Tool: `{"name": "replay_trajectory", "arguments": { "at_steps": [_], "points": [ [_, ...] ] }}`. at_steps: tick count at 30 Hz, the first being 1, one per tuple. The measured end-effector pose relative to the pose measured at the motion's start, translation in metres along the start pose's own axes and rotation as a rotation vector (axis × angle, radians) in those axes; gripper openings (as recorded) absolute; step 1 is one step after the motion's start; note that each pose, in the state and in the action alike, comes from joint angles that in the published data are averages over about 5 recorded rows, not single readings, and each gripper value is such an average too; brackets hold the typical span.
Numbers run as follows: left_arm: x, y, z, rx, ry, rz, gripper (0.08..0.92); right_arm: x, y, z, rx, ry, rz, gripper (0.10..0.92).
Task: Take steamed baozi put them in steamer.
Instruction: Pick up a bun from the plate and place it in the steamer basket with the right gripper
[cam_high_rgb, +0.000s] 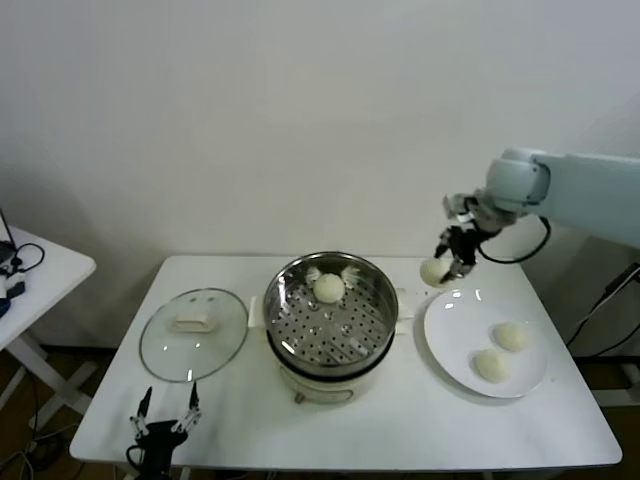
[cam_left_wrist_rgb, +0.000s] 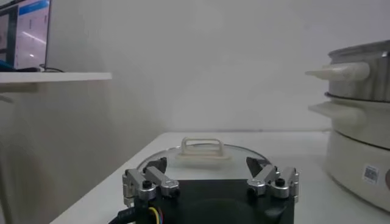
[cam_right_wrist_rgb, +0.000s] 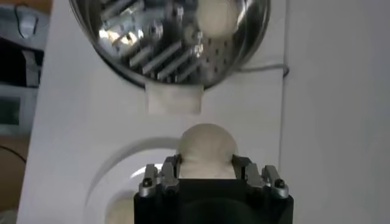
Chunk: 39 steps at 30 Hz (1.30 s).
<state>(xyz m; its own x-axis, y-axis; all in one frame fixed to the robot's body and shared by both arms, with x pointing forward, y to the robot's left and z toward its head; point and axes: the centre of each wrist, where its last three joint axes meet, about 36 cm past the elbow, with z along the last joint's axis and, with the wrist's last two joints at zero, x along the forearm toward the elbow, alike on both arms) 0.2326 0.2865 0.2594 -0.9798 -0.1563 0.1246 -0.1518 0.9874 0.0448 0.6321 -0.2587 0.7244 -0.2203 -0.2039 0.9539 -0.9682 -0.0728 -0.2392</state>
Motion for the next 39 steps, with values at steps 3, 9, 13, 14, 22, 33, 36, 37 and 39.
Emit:
{"name": "replay_trajectory", "arguments": {
  "at_steps": [3, 9, 13, 14, 22, 33, 36, 37, 39],
  "points": [
    [0.000, -0.002, 0.001, 0.002, 0.001, 0.002, 0.823, 0.014, 0.003, -0.039, 0.030, -0.044, 0.008, 0.589],
    [-0.002, -0.004, 0.003, 0.005, 0.004, 0.004, 0.823, 0.004, 0.011, -0.109, 0.092, -0.083, 0.011, 0.594],
    [-0.003, -0.004, 0.005, 0.005, 0.007, 0.004, 0.823, -0.024, 0.017, -0.145, 0.130, -0.082, -0.007, 0.595],
    [-0.003, -0.004, 0.005, 0.005, 0.007, 0.004, 0.823, -0.032, 0.018, -0.153, 0.139, -0.081, -0.012, 0.596],
    [-0.005, -0.006, 0.009, -0.001, 0.011, 0.012, 0.823, -0.093, 0.020, -0.190, 0.187, -0.050, -0.047, 0.601],
    [-0.005, -0.005, 0.012, -0.009, 0.016, 0.020, 0.823, -0.148, 0.022, -0.209, 0.209, -0.027, -0.063, 0.605],
    [-0.005, -0.006, 0.012, -0.011, 0.016, 0.021, 0.823, -0.157, 0.022, -0.212, 0.208, -0.028, -0.065, 0.631],
    [-0.005, -0.006, 0.012, -0.011, 0.016, 0.021, 0.823, -0.159, 0.022, -0.213, 0.207, -0.029, -0.066, 0.646],
    [-0.005, -0.006, 0.012, -0.011, 0.016, 0.021, 0.823, -0.161, 0.022, -0.214, 0.206, -0.031, -0.068, 0.695]
  ]
}}
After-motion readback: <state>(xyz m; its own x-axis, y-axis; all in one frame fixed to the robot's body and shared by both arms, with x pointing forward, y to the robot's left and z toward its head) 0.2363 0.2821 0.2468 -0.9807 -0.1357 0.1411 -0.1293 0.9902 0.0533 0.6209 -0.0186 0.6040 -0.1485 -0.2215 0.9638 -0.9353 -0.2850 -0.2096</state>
